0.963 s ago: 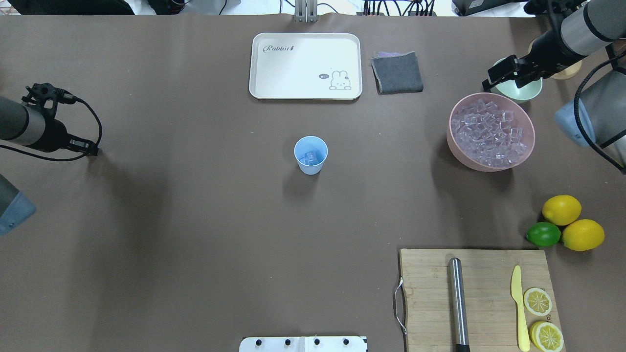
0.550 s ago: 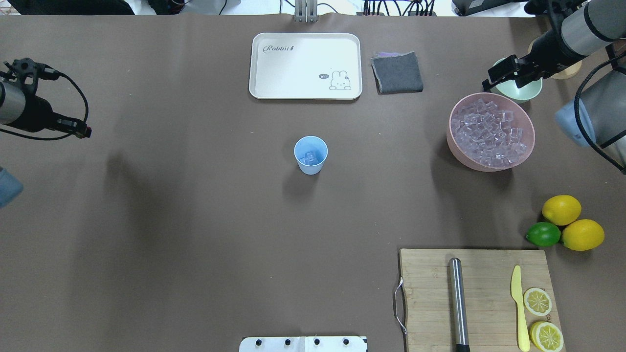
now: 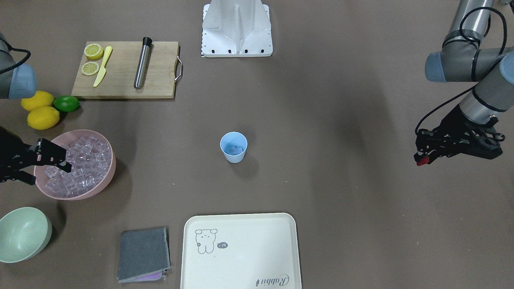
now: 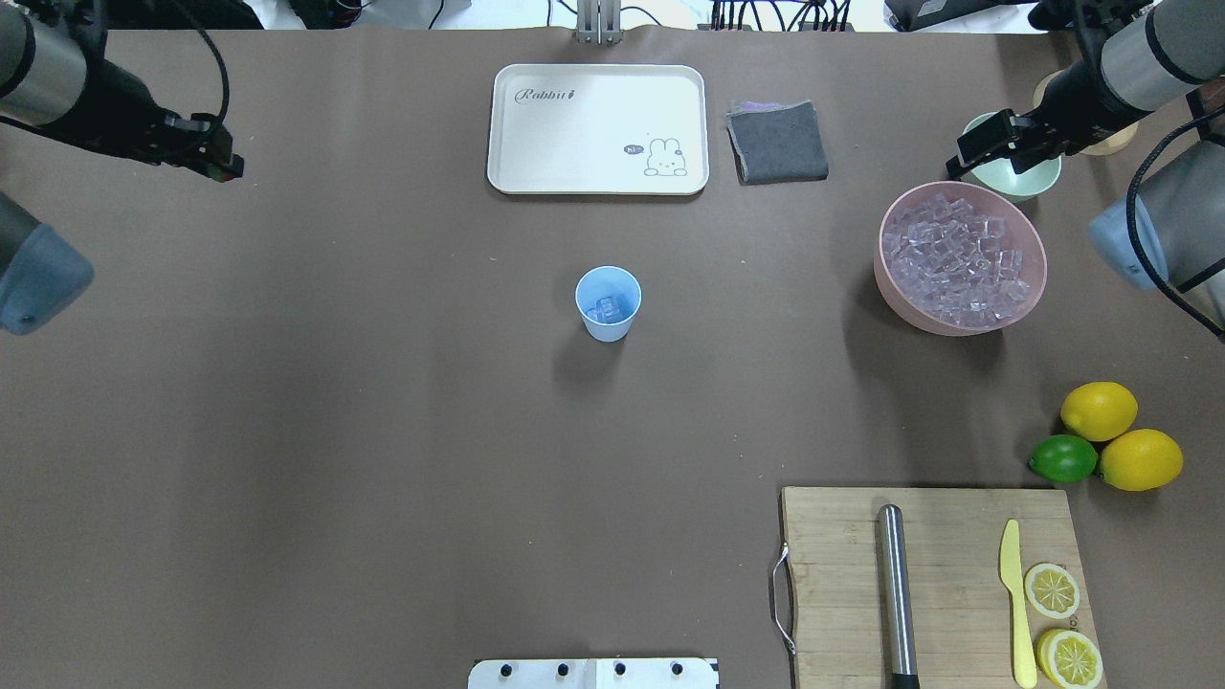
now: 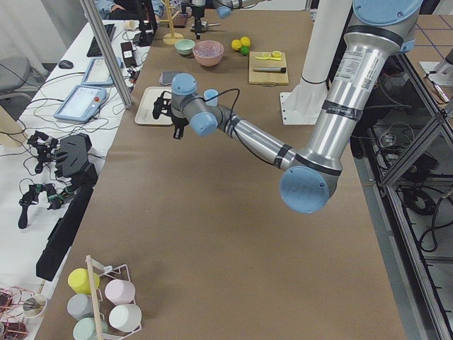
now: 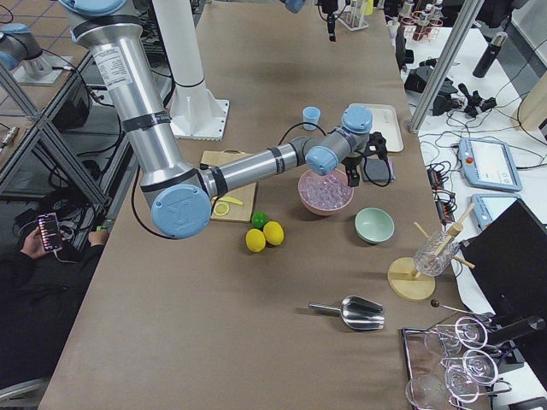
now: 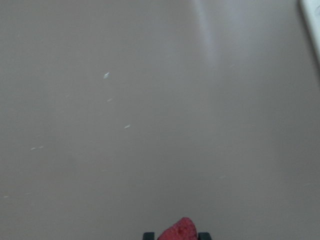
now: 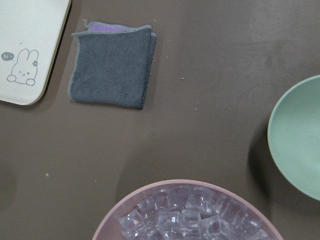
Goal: Put ice and strawberries in cup
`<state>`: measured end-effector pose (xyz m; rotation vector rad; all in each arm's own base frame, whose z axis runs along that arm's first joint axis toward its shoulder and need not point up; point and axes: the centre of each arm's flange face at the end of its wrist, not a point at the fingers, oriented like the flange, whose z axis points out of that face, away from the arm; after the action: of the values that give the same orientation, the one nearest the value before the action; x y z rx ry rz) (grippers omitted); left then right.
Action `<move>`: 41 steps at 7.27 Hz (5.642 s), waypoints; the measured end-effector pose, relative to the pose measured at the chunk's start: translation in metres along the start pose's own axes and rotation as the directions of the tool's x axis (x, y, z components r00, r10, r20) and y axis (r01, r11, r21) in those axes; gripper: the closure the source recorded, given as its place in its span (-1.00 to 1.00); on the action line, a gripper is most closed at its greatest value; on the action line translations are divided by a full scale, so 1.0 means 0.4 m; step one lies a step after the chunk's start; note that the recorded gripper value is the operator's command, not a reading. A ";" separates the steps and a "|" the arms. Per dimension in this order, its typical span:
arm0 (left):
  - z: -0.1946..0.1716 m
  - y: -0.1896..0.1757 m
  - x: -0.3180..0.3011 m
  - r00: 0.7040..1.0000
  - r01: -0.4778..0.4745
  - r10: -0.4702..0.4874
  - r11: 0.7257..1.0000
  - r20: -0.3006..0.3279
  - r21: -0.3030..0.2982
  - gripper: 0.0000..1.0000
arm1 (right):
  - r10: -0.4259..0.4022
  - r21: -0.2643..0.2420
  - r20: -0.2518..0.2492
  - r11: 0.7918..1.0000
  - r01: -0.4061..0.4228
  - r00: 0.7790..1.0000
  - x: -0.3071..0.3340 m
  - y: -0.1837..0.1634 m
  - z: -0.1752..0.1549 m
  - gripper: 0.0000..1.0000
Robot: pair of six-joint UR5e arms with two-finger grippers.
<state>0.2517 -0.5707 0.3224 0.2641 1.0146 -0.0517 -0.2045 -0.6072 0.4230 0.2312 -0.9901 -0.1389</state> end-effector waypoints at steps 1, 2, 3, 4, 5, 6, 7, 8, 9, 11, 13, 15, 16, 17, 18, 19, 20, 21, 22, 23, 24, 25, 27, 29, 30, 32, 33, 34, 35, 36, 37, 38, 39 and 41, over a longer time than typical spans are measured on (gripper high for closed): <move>0.047 0.041 0.172 0.998 0.049 -0.049 0.999 -0.026 -0.007 1.00 | 0.001 0.000 -0.001 1.000 -0.001 1.000 0.001 0.000 0.000 -0.99; 0.108 0.100 0.324 0.996 0.077 -0.077 0.997 -0.041 -0.005 1.00 | 0.002 0.000 -0.003 1.000 -0.002 1.000 0.003 0.001 0.001 -0.99; 0.167 0.160 0.471 0.993 0.100 -0.100 0.995 -0.058 -0.001 1.00 | 0.003 0.000 -0.006 1.000 -0.003 1.000 0.006 0.001 0.003 -0.99; 0.201 0.195 0.580 0.990 0.120 -0.120 0.993 -0.076 -0.002 1.00 | 0.004 0.000 -0.007 1.000 -0.004 1.000 0.007 0.001 0.004 -0.99; 0.229 0.204 0.653 0.987 0.134 -0.134 0.991 -0.088 0.001 1.00 | 0.004 0.000 -0.007 1.000 -0.004 1.000 0.007 0.001 0.004 -0.99; 0.264 0.199 0.699 0.986 0.138 -0.136 0.990 -0.094 0.018 1.00 | 0.004 0.000 -0.006 1.000 -0.004 1.000 0.007 0.001 0.004 -0.99; 0.302 0.191 0.740 0.985 0.143 -0.139 0.989 -0.105 0.036 1.00 | 0.004 0.000 -0.006 1.000 -0.004 1.000 0.007 0.001 0.004 -0.99; 0.327 0.191 0.772 0.982 0.154 -0.149 0.987 -0.117 0.042 1.00 | 0.005 -0.001 -0.007 1.000 -0.005 1.000 0.008 0.001 0.005 -0.99; 0.342 0.201 0.791 0.981 0.158 -0.152 0.987 -0.122 0.038 1.00 | 0.007 -0.003 -0.008 1.000 -0.007 1.000 0.011 0.002 0.006 -0.99; 0.371 0.229 0.800 0.982 0.154 -0.151 0.988 -0.114 0.022 1.00 | 0.009 -0.005 -0.009 1.000 -0.009 1.000 0.014 0.003 0.008 -0.99; 0.385 0.255 0.809 0.983 0.147 -0.145 0.989 -0.111 0.007 -0.95 | 0.011 -0.005 -0.010 1.000 -0.011 1.000 0.017 0.004 0.009 -0.99; 0.386 0.263 0.808 0.984 0.143 -0.141 0.990 -0.110 0.010 -0.96 | 0.014 -0.007 -0.012 1.000 -0.014 1.000 0.022 0.007 0.010 -0.99; 0.385 0.261 0.799 0.985 0.139 -0.136 0.990 -0.106 0.018 -0.96 | 0.015 -0.006 -0.012 1.000 -0.015 1.000 0.024 0.007 0.008 -0.99; 0.375 0.255 0.783 0.987 0.126 -0.122 0.991 -0.106 0.034 -0.96 | 0.016 -0.006 -0.011 1.000 -0.016 1.000 0.026 0.007 0.006 -0.99; 0.351 0.249 0.755 0.989 0.109 -0.101 0.992 -0.107 0.065 -0.96 | 0.018 -0.004 -0.011 1.000 -0.018 1.000 0.029 0.006 0.002 -0.99; 0.319 0.231 0.712 0.993 0.081 -0.071 0.991 -0.099 0.108 -0.96 | 0.022 0.000 -0.010 1.000 -0.022 1.000 0.035 0.003 -0.006 -0.99; 0.289 0.185 0.656 0.997 0.039 -0.029 0.988 -0.070 0.149 -0.96 | 0.027 0.007 -0.011 1.000 -0.027 1.000 0.046 -0.001 -0.020 -0.99; 0.254 0.115 0.585 0.999 -0.022 0.026 0.985 -0.022 0.174 -0.96 | 0.035 0.015 -0.014 0.999 -0.034 0.999 0.065 -0.003 -0.036 -0.99; 0.206 0.033 0.478 0.991 -0.132 0.128 0.977 0.032 0.167 -0.96 | 0.039 0.023 -0.021 0.999 -0.039 0.999 0.096 0.001 -0.054 -0.99; 0.149 -0.037 0.348 0.967 -0.252 0.242 0.956 0.077 0.153 -0.96 | 0.035 0.029 -0.035 0.999 -0.034 0.999 0.150 0.013 -0.073 -0.99; 0.096 -0.080 0.222 0.944 -0.325 0.309 0.932 0.118 0.157 -0.96 | 0.018 0.032 -0.059 0.999 -0.016 0.998 0.235 0.034 -0.095 -0.99; 0.056 -0.100 0.107 0.932 -0.353 0.329 0.919 0.150 0.177 -0.96 | -0.008 0.030 -0.090 0.999 0.011 0.996 0.350 0.061 -0.122 -0.99; -0.015 -0.100 -0.163 0.932 -0.332 0.291 0.926 0.216 0.183 -0.96 | -0.022 0.024 -0.148 0.999 0.026 0.989 0.569 0.120 -0.197 -0.99; -0.072 -0.029 -0.477 0.898 -0.355 0.317 0.932 0.305 0.077 -0.96 | 0.004 -0.001 -0.231 1.000 -0.004 0.973 0.736 0.197 -0.277 -0.99; -0.123 -0.002 -0.603 0.883 -0.353 0.323 0.935 0.341 0.028 -0.96 | 0.035 -0.013 -0.275 0.999 -0.040 0.961 0.789 0.222 -0.320 -0.99; -0.233 0.015 -0.756 0.885 -0.318 0.313 0.947 0.345 -0.046 -0.96 | 0.094 -0.033 -0.308 0.993 -0.109 0.947 0.777 0.206 -0.401 -0.99; -0.255 0.021 -0.792 0.892 -0.287 0.295 0.955 0.343 -0.075 -0.96 | 0.104 -0.038 -0.310 0.992 -0.122 0.945 0.728 0.179 -0.435 -0.99; -0.270 0.028 -0.825 0.900 -0.247 0.265 0.964 0.347 -0.094 -0.96 | 0.106 -0.042 -0.309 0.991 -0.125 0.945 0.693 0.165 -0.449 -0.99; -0.300 0.032 -0.865 0.909 -0.199 0.221 0.975 0.353 -0.096 -0.96 | 0.103 -0.048 -0.309 0.991 -0.124 0.946 0.676 0.158 -0.445 -0.99; -0.331 0.037 -0.902 0.926 -0.151 0.173 0.984 0.336 -0.091 -0.96 | 0.102 -0.057 -0.308 0.991 -0.125 0.946 0.674 0.157 -0.433 -0.99; -0.347 0.049 -0.930 0.942 -0.116 0.138 0.989 0.306 -0.088 -0.96 | 0.108 -0.068 -0.308 0.989 -0.135 0.945 0.686 0.164 -0.420 -0.99; -0.350 0.066 -0.953 0.949 -0.094 0.117 0.991 0.291 -0.091 -0.96 | 0.119 -0.080 -0.309 0.985 -0.151 0.944 0.707 0.177 -0.404 -0.99; -0.347 0.081 -0.971 0.952 -0.080 0.104 0.992 0.286 -0.095 -0.96 | 0.128 -0.089 -0.309 0.983 -0.163 0.943 0.723 0.188 -0.393 -0.99; -0.343 0.090 -0.984 0.953 -0.071 0.096 0.993 0.286 -0.098 -0.96 | 0.137 -0.097 -0.309 0.980 -0.174 0.941 0.738 0.200 -0.382 -0.99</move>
<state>-0.0649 -0.5340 0.5935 0.2123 0.7099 0.0304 0.0849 -0.5749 0.6021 0.0565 -0.6897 -0.0180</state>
